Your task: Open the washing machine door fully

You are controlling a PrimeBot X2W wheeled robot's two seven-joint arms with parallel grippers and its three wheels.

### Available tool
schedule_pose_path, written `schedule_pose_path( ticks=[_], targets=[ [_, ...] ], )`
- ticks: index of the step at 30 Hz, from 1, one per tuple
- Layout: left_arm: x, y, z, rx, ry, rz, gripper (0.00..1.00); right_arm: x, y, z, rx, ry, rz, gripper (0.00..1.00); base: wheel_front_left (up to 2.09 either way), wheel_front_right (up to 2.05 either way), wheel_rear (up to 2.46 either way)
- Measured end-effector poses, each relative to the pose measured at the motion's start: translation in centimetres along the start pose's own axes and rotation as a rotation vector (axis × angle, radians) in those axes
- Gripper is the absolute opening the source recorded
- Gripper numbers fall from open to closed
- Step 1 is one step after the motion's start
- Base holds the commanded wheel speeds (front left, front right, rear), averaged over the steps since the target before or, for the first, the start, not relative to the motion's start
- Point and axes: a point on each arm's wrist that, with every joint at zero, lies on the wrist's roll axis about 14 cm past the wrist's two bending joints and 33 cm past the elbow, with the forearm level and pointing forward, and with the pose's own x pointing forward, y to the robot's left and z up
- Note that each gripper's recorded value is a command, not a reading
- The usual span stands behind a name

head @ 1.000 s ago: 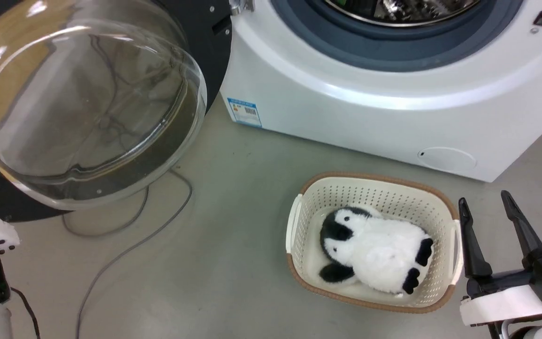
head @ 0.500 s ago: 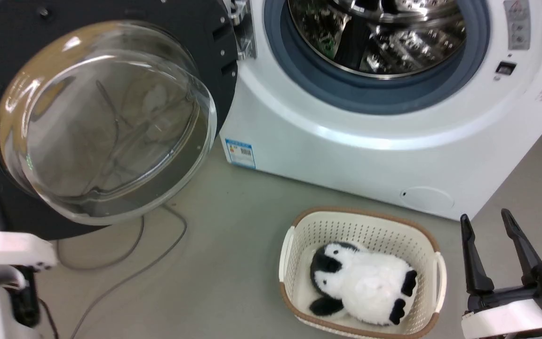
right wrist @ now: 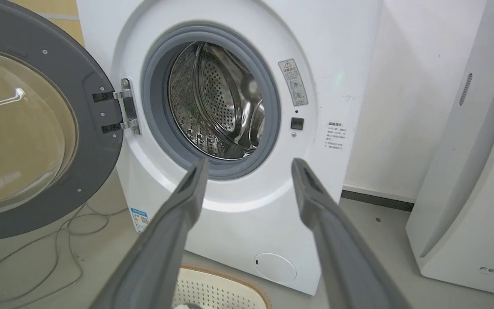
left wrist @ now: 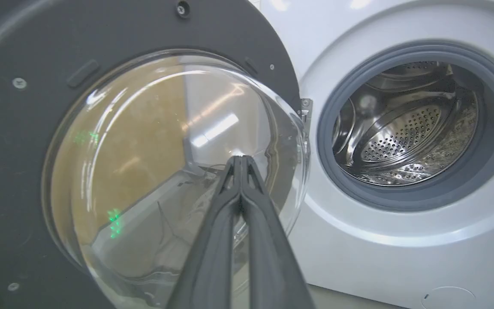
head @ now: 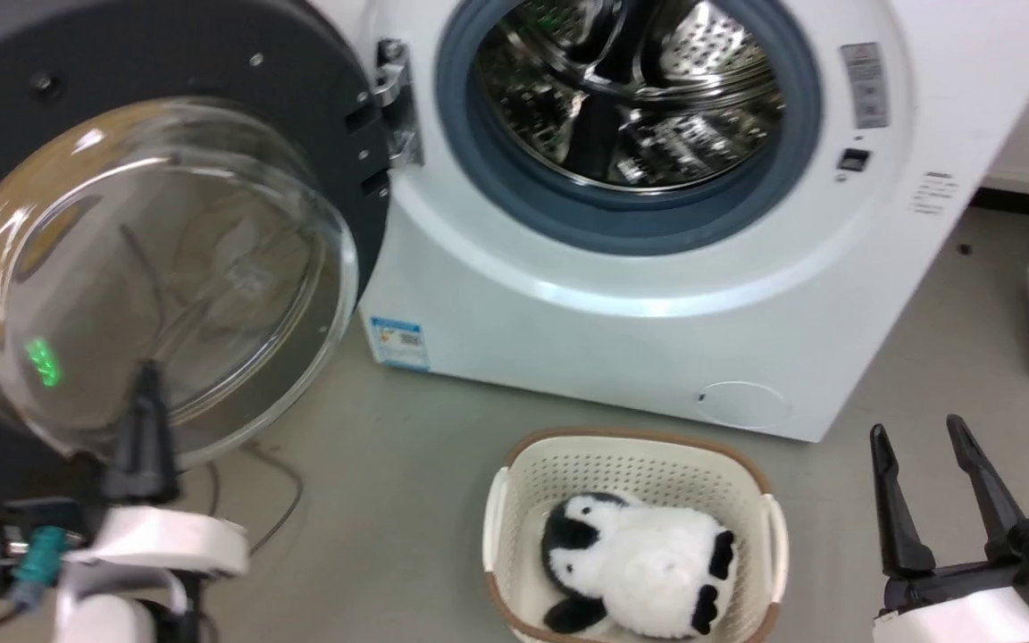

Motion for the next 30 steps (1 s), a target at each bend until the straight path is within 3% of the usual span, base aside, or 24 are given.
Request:
schedule_pose_path(
  ticks=[2, 3, 5, 14, 15, 16, 17, 25, 26, 30],
  targets=[
    [-0.3, -2.1, -0.3, -0.023, 0.006, -0.056, 0.00, -0.5, -0.5, 0.4, -0.006, -0.009, -0.016, 1.00, 0.00, 0.00, 0.00],
    [-0.5, -4.9, -0.6, -0.047, 0.014, -0.131, 0.00, -1.3, -1.2, 1.1, -0.014, -0.020, -0.040, 1.00, 0.00, 0.00, 0.00],
    [-0.7, -6.4, -0.6, -0.072, 0.012, -0.174, 0.00, -1.8, -1.8, 1.4, -0.019, -0.026, -0.058, 1.00, 0.00, 0.00, 0.00],
    [-2.1, -10.7, -2.3, -0.124, 0.067, -0.287, 0.00, -4.7, -4.0, 1.7, -0.037, -0.016, -0.139, 1.00, 0.00, 0.00, 0.00],
    [-2.2, -10.8, -2.5, -0.123, 0.074, -0.291, 0.18, -4.9, -4.1, 1.6, -0.035, -0.014, -0.145, 1.00, 0.00, 0.00, 0.00],
    [-2.3, -11.0, -2.6, -0.121, 0.079, -0.295, 0.89, -5.1, -4.2, 1.6, -0.035, -0.013, -0.150, 1.00, 0.00, 0.00, 0.00],
    [-2.3, -11.1, -2.7, -0.117, 0.081, -0.300, 1.00, -5.4, -4.3, 1.6, -0.034, -0.012, -0.156, 1.00, 0.00, 0.00, 0.00],
    [-2.8, -11.8, -3.2, -0.111, 0.098, -0.316, 1.00, -6.6, -4.8, 1.2, -0.023, 0.007, -0.182, 1.00, 0.00, 0.00, 0.00],
    [-2.8, -11.8, -3.3, -0.113, 0.100, -0.317, 0.00, -6.6, -4.9, 1.2, -0.023, 0.008, -0.185, 0.00, 0.00, 0.00, 0.00],
    [-2.8, -11.9, -3.3, -0.114, 0.101, -0.318, 0.00, -6.7, -5.0, 1.2, -0.023, 0.008, -0.186, 0.00, 0.00, 0.00, 0.00]
  ],
)
